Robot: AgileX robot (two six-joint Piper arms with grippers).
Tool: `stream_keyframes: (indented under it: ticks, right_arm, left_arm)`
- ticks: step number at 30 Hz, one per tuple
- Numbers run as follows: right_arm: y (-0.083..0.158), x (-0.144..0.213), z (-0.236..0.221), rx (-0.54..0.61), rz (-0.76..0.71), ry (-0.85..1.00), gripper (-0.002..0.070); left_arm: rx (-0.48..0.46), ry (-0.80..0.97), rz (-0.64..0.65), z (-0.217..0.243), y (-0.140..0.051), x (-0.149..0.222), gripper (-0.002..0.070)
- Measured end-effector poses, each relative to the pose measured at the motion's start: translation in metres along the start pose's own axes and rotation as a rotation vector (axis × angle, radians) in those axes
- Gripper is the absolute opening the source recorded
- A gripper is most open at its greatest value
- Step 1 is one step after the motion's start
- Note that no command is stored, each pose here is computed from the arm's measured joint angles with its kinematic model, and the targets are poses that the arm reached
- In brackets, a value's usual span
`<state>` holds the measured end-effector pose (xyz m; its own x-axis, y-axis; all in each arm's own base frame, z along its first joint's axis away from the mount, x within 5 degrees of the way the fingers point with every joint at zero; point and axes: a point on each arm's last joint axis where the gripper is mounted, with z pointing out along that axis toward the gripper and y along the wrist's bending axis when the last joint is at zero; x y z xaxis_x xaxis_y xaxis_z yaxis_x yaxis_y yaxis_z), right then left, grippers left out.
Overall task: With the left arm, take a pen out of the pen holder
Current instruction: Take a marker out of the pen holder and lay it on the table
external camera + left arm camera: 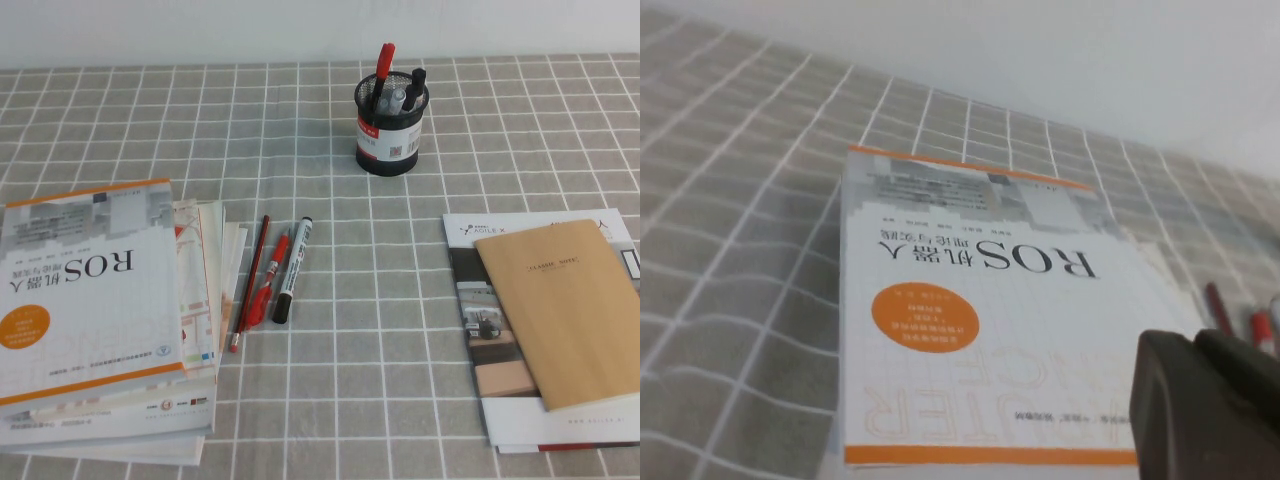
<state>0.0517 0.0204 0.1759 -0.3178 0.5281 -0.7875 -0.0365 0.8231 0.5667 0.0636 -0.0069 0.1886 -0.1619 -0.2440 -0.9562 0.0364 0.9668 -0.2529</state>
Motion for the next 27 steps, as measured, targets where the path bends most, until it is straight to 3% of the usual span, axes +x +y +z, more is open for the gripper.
stream_keyframes:
  ticks: [4,7,15,23,27]
  right_arm:
    - [0.0,0.0,0.0,0.0,0.0,0.0,-0.0013]
    - [0.0,0.0,0.0,-0.001,0.002,0.0,-0.0013]
    - [0.0,0.0,0.0,-0.001,0.003,0.0,-0.0013]
    - [0.0,0.0,0.0,-0.001,0.003,0.0,-0.0013]
    - [0.0,0.0,0.0,-0.001,0.003,0.0,-0.0013]
  left_arm:
    - [0.013,0.031,0.175,-0.007,-0.001,0.007,-0.0003]
    - [0.013,0.079,0.224,-0.008,0.0,0.012,-0.0003]
    - [0.011,0.1,0.242,-0.008,0.0,0.014,-0.0003]
    - [-0.078,0.118,0.207,-0.008,0.008,0.014,-0.0003]
    - [-0.038,0.145,0.22,-0.008,0.006,0.017,-0.0003]
